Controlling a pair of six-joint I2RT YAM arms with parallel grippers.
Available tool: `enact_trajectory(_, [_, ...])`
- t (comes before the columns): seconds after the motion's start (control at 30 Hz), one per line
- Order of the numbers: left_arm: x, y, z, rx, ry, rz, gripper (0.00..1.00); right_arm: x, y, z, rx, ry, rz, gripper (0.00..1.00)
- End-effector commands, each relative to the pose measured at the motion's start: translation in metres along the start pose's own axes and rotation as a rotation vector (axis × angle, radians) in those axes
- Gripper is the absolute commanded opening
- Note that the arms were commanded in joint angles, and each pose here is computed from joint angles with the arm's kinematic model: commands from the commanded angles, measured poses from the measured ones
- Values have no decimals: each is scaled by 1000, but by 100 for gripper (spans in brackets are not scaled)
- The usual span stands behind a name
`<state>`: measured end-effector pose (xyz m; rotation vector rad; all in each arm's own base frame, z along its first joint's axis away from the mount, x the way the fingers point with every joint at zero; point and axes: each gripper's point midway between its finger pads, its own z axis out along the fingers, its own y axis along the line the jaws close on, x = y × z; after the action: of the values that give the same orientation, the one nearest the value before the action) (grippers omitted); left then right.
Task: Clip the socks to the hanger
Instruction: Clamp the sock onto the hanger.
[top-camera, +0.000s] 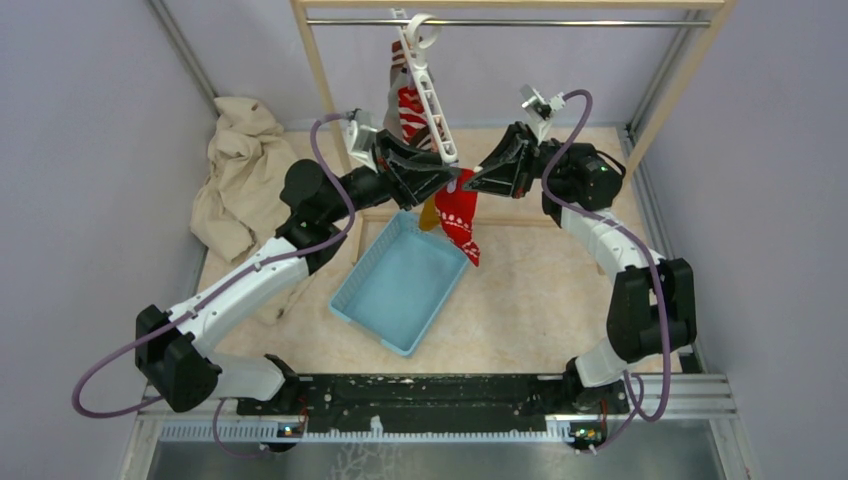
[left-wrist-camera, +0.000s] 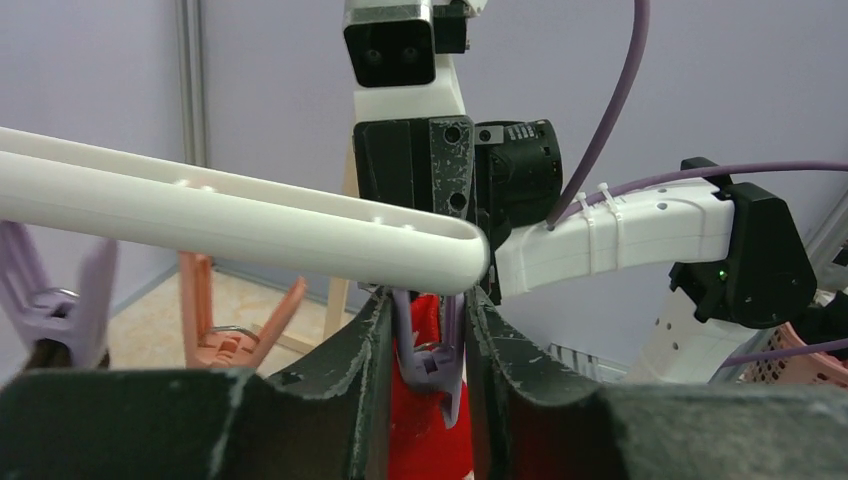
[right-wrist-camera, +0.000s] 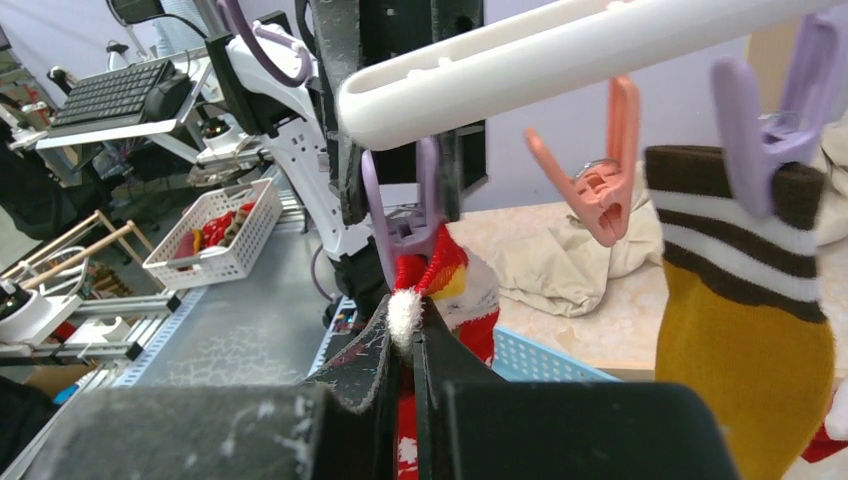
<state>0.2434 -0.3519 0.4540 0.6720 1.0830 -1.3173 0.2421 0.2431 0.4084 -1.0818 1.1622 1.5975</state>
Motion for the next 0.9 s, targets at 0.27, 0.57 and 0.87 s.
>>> enact_trajectory(0.27, [0,8,-2,-56,7,12,71,-19,26,2,-38,-35,-226,0])
enact_trajectory(0.57, [1,24,-9,-154,8,40,98,-21,18,2,-25,-90,-191,58])
enact_trajectory(0.87, [8,54,-37,-366,33,104,99,-23,-27,-27,128,-248,-65,69])
